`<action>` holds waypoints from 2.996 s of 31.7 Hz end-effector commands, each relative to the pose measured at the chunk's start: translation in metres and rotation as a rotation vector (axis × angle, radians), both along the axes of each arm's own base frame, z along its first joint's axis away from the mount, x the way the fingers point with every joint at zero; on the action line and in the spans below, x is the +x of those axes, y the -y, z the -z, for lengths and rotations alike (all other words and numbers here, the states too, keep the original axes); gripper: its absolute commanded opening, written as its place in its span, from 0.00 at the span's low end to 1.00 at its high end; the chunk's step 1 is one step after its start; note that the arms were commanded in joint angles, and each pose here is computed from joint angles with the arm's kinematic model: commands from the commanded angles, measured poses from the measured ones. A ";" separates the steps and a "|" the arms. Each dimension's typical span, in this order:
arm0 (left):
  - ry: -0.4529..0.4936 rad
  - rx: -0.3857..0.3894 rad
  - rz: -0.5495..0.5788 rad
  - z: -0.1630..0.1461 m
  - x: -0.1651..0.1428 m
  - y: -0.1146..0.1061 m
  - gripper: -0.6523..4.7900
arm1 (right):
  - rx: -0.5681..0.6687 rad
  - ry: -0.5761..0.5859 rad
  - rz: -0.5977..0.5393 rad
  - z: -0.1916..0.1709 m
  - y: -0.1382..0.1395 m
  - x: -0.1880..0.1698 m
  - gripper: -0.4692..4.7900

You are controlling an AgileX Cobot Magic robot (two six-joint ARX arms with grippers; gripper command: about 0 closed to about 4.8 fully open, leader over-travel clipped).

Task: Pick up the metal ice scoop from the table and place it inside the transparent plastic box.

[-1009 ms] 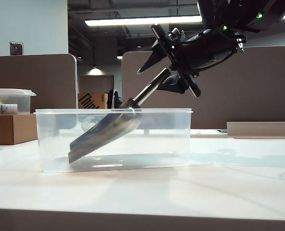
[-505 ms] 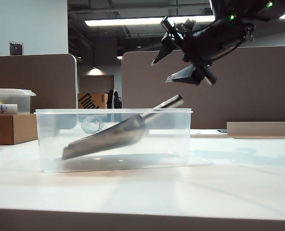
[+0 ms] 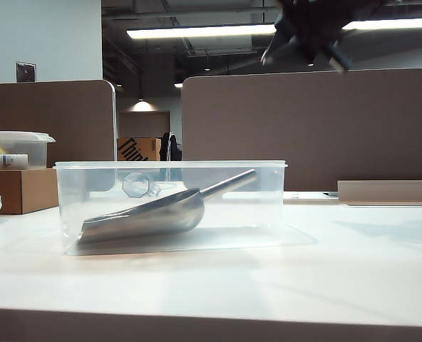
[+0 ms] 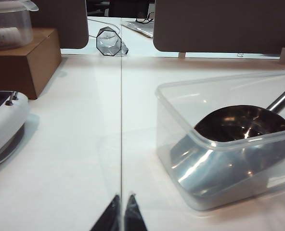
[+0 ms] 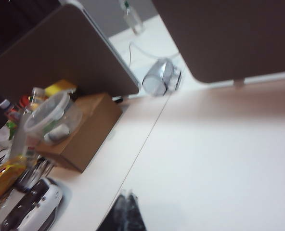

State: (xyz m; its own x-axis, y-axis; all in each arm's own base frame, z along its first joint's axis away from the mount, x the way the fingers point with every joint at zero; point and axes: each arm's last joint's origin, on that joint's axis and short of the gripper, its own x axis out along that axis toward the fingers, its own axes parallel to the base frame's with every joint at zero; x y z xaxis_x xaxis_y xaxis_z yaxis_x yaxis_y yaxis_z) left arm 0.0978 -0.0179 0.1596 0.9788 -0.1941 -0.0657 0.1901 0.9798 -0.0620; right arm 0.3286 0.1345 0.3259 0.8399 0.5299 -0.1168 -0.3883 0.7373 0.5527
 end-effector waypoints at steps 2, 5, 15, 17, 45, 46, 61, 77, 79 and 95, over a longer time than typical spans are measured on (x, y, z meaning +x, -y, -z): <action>0.014 -0.002 -0.057 -0.001 0.001 -0.006 0.16 | -0.105 0.130 0.066 -0.037 0.009 -0.032 0.08; 0.016 -0.002 -0.106 -0.001 0.001 -0.011 0.16 | -0.178 0.194 0.124 -0.058 0.015 -0.057 0.08; 0.054 -0.004 -0.183 -0.005 0.000 -0.019 0.16 | -0.310 0.223 0.242 -0.091 0.026 -0.135 0.08; 0.054 -0.004 -0.183 -0.005 0.000 -0.019 0.16 | -0.318 0.222 0.253 -0.091 0.025 -0.149 0.08; 0.055 -0.004 -0.183 -0.005 0.000 -0.019 0.16 | -0.427 0.129 0.113 -0.054 0.014 -0.194 0.09; 0.055 -0.004 -0.183 -0.005 0.000 -0.019 0.16 | -0.427 0.129 0.113 -0.054 0.014 -0.194 0.09; 0.055 -0.004 -0.183 -0.005 0.000 -0.019 0.16 | -0.560 0.274 0.289 -0.053 0.054 -0.204 0.09; 0.055 -0.004 -0.183 -0.005 0.000 -0.019 0.16 | -0.360 0.324 0.620 0.085 0.119 -0.221 0.09; 0.055 -0.004 -0.183 -0.005 0.000 -0.019 0.16 | -0.357 0.319 0.596 0.100 0.121 -0.223 0.09; 0.055 -0.004 -0.183 -0.005 0.000 -0.019 0.16 | -0.347 0.369 0.552 0.144 0.133 -0.231 0.09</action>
